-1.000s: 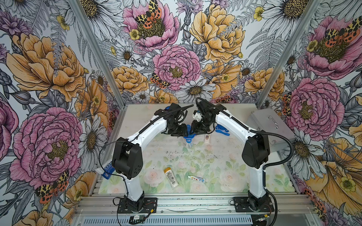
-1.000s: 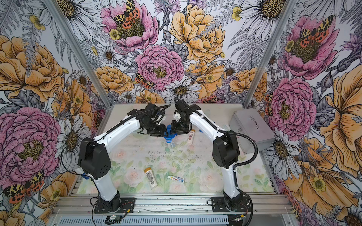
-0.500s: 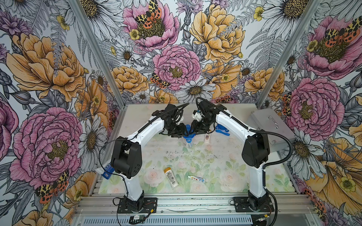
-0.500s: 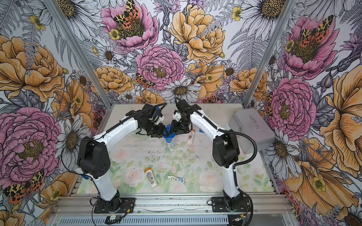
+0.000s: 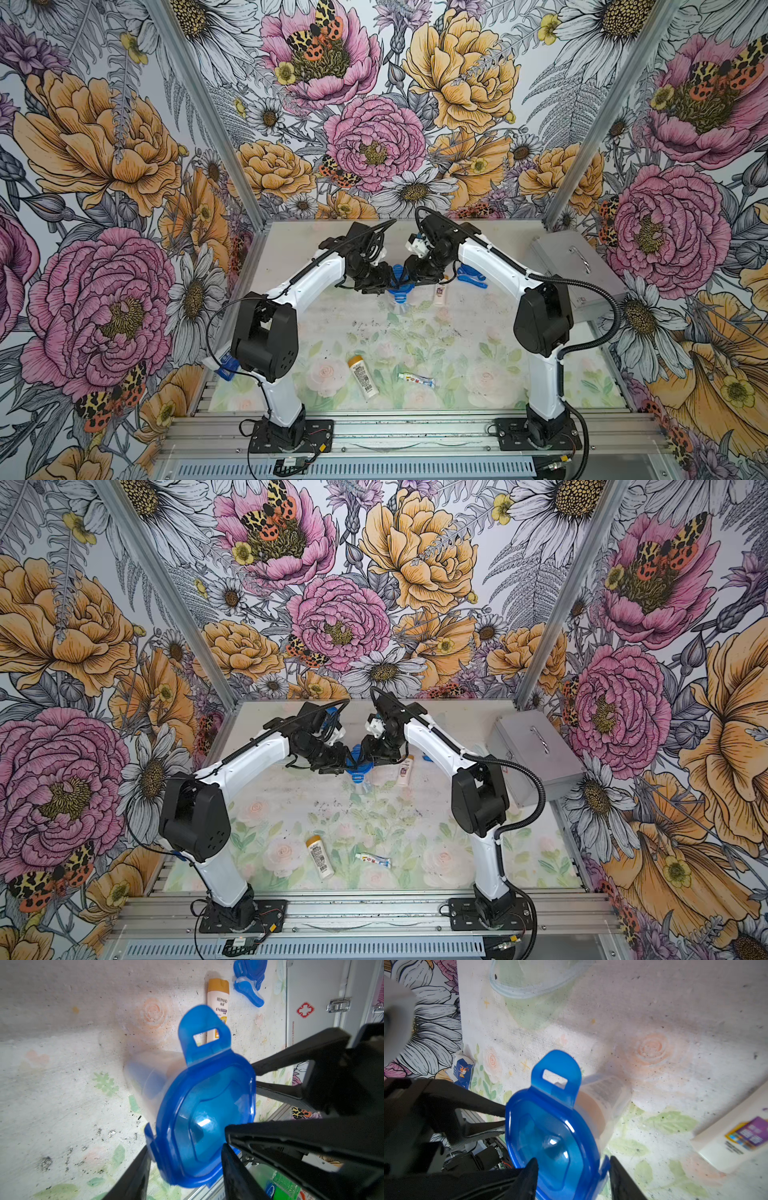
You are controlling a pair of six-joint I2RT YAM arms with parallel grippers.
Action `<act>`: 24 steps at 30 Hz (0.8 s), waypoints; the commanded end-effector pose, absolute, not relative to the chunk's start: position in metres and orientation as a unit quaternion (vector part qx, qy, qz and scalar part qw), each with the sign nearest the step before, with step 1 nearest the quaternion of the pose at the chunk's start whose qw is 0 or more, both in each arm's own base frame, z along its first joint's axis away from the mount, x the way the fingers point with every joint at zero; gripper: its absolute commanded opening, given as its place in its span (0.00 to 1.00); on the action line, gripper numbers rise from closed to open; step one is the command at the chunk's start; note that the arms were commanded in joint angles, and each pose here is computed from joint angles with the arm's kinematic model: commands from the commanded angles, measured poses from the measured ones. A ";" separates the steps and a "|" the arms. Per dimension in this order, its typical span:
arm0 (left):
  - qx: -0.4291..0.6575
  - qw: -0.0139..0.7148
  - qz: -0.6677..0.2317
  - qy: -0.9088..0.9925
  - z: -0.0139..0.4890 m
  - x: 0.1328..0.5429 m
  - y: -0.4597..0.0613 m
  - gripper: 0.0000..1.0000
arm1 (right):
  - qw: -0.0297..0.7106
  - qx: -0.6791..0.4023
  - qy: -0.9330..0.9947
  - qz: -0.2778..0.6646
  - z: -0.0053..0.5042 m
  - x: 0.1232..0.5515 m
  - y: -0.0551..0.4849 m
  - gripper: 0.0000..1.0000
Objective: Pack away toiletry kits
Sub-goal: Close the fastener on the container.
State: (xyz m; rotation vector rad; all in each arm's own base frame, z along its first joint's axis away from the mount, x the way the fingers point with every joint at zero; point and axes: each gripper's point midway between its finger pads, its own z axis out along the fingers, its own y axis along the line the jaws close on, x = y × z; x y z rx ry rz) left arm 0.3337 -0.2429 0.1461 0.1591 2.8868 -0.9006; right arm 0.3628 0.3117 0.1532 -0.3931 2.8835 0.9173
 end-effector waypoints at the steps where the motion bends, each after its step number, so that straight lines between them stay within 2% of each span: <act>1: 0.044 0.075 -0.303 0.949 0.149 0.339 -0.240 0.56 | 0.041 -0.149 0.944 0.292 0.140 0.354 0.321 0.57; 11: 0.041 0.095 -0.306 0.946 0.172 0.337 -0.234 0.59 | 0.063 -0.141 0.945 0.287 0.155 0.357 0.315 0.64; 19: 0.029 0.110 -0.294 0.949 0.177 0.347 -0.222 0.59 | 0.072 -0.139 0.945 0.287 0.162 0.357 0.310 0.74; 24: 0.030 0.128 -0.300 0.945 0.191 0.361 -0.220 0.54 | 0.093 -0.159 0.938 0.295 0.177 0.360 0.311 0.76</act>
